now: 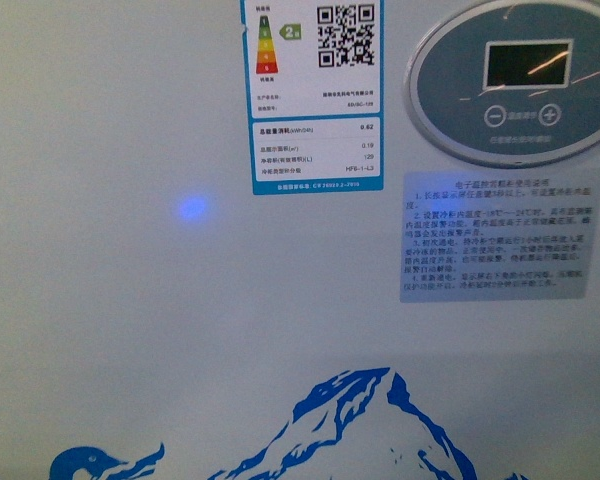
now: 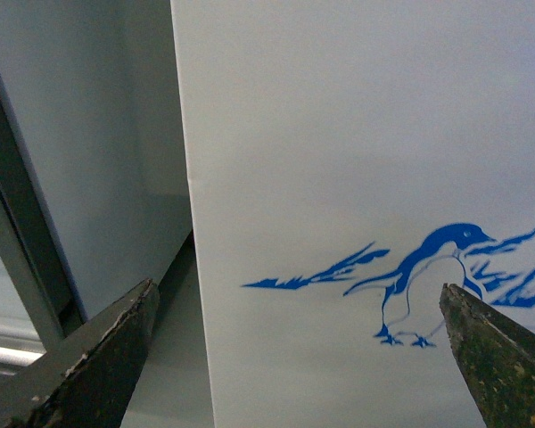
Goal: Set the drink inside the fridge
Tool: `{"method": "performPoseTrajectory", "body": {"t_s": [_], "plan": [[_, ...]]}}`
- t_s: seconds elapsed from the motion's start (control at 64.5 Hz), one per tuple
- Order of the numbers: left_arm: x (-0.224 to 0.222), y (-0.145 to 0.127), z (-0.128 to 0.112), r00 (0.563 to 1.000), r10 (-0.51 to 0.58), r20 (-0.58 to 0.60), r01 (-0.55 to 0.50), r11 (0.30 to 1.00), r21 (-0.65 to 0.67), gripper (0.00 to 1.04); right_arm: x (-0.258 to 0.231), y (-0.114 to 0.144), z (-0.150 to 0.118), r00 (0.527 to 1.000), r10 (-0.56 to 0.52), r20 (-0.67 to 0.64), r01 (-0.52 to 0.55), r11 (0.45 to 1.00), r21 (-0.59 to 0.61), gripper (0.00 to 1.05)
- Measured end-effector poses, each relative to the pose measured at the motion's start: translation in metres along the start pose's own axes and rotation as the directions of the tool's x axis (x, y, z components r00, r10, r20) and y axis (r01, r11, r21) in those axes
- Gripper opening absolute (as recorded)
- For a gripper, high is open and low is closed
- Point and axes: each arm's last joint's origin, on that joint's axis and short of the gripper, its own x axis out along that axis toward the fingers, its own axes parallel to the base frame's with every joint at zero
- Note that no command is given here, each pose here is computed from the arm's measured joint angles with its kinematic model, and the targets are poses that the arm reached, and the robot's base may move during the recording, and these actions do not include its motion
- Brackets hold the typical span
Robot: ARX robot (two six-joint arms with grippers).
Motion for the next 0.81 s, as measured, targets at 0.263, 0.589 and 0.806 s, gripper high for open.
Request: {"method": "performPoseTrajectory", "body": {"t_s": [0.263, 0.589, 0.806], "plan": [[0.0, 0.0, 0.0, 1.0, -0.002, 0.0, 0.002, 1.0, 0.0, 0.97, 0.012, -0.015, 0.0, 0.883, -0.291, -0.368, 0.334, 0.941, 0.056, 0.98], [0.0, 0.0, 0.0, 1.0, -0.001, 0.0, 0.001, 1.0, 0.0, 0.97, 0.08, -0.126, -0.035, 0.634, -0.415, -0.652, 0.583, 0.811, 0.05, 0.98], [0.0, 0.0, 0.0, 1.0, 0.0, 0.0, 0.0, 1.0, 0.0, 0.97, 0.104, -0.156, -0.115, 0.506, -0.336, -0.794, 0.631, 0.772, 0.075, 0.98]]}}
